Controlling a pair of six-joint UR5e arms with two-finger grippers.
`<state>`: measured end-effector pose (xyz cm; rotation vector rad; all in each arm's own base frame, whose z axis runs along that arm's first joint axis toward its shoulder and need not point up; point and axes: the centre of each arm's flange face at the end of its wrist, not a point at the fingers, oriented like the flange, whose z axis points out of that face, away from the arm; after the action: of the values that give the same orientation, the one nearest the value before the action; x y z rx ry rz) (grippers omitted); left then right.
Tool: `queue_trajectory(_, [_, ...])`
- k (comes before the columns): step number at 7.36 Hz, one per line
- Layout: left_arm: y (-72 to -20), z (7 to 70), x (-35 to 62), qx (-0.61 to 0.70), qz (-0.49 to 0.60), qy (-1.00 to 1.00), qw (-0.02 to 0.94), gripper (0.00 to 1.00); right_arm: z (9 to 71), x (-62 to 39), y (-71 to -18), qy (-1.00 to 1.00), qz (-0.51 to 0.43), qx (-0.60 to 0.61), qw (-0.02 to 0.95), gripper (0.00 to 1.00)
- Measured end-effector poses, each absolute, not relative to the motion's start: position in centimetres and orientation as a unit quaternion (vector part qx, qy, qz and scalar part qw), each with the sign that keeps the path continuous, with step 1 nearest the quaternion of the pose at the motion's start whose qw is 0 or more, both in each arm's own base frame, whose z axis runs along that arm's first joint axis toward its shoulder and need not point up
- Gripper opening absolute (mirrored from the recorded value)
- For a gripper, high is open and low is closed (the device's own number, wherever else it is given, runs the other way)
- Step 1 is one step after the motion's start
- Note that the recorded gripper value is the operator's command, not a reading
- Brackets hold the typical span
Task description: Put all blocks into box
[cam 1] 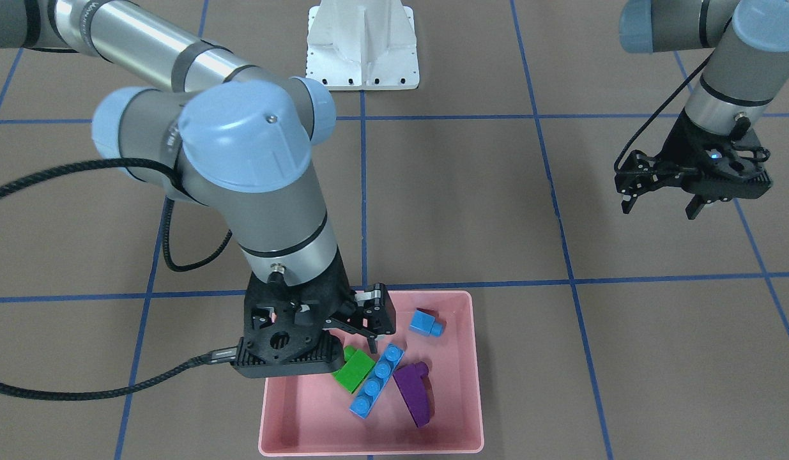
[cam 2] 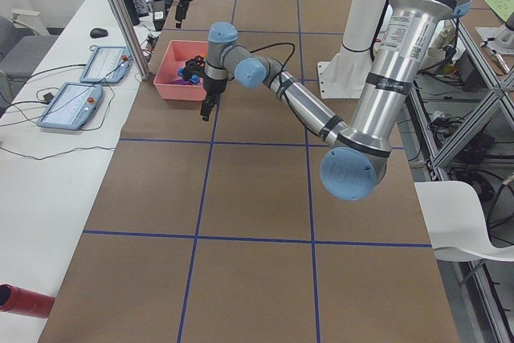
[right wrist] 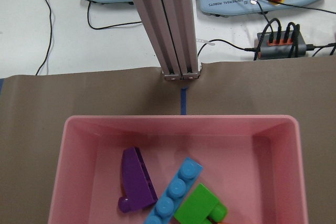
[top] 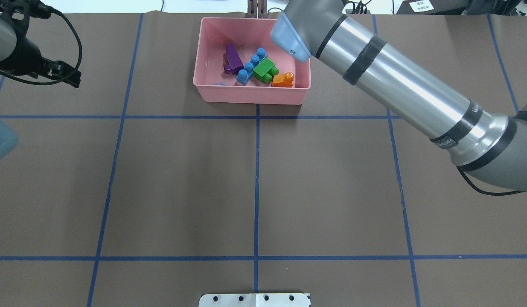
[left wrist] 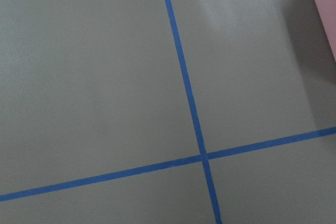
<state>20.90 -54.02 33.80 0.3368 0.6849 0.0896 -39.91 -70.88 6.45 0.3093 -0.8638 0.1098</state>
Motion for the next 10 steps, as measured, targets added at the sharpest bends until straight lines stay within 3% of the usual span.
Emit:
queue_trajectory(1, [-54.2,34.0,20.8,0.168,0.042,0.327,0.929,1.0,7.6,-35.5,-69.8,-0.386,-0.006,0.161,0.908,1.0])
queue_trajectory(3, [-53.9,35.6,20.1,0.159,0.036,0.319,0.934,1.0,15.8,-26.6,-65.9,-0.337,-0.111,0.19,0.915,1.0])
queue_trajectory(7, [-52.5,41.5,16.7,0.121,0.013,0.295,0.948,1.0,37.1,-10.4,-60.4,-0.355,-0.106,0.117,0.922,1.0])
queue_trajectory(10, [-49.3,50.8,8.4,0.069,0.065,0.294,0.951,1.0,49.6,-5.6,-56.7,-0.352,-0.078,0.051,0.931,1.0])
